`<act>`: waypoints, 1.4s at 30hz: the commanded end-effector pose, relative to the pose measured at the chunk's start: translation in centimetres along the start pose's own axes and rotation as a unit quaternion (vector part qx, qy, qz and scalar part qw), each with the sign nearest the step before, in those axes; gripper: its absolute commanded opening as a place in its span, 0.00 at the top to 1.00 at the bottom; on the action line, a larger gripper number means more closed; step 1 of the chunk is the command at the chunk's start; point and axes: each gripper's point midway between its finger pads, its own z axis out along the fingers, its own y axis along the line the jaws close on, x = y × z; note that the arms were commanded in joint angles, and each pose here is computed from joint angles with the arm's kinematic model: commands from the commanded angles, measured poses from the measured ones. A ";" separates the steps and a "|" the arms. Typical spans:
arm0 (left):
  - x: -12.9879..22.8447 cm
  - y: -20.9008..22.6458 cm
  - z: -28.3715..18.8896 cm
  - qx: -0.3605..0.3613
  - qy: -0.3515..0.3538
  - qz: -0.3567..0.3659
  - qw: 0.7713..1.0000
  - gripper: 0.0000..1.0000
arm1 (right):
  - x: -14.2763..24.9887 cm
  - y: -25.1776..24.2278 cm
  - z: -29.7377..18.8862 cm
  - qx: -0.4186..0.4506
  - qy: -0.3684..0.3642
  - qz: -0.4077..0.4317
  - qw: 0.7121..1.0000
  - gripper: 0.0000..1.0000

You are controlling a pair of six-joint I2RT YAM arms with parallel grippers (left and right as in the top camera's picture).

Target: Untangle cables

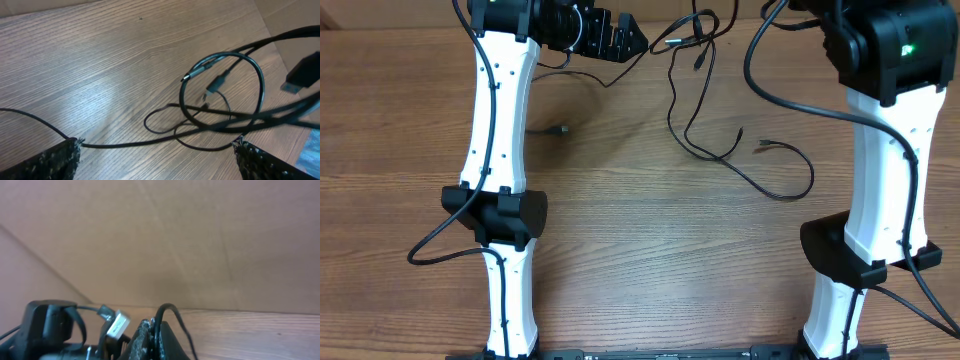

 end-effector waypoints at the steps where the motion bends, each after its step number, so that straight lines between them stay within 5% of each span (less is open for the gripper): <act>1: -0.5 -1.0 -0.6 0.011 -0.012 0.003 1.000 0.00 | 0.5 1.9 -0.4 -0.058 0.017 -0.047 0.997 0.96; 5: -1.5 0.2 -0.7 -0.020 -0.030 0.014 0.999 0.01 | -0.1 -1.9 -0.3 0.050 -0.004 -0.031 0.998 0.96; 15: -7.4 0.3 -1.2 -0.057 -0.141 0.092 0.984 0.01 | 3.1 4.7 -1.0 -0.132 0.076 -0.020 0.988 0.96; 21: -7.8 1.1 0.6 -0.074 -0.142 0.096 0.982 0.01 | 4.1 6.1 -1.2 -0.155 0.096 -0.008 0.983 0.96; 34: -2.9 -1.9 4.0 0.034 -0.045 0.040 0.998 0.00 | 0.8 0.0 -0.5 -0.025 0.026 -0.008 0.999 0.96; 42: -1.8 -7.7 3.8 0.175 -0.025 0.051 0.983 0.00 | -1.5 -4.0 -0.7 0.020 -0.007 0.000 1.000 0.96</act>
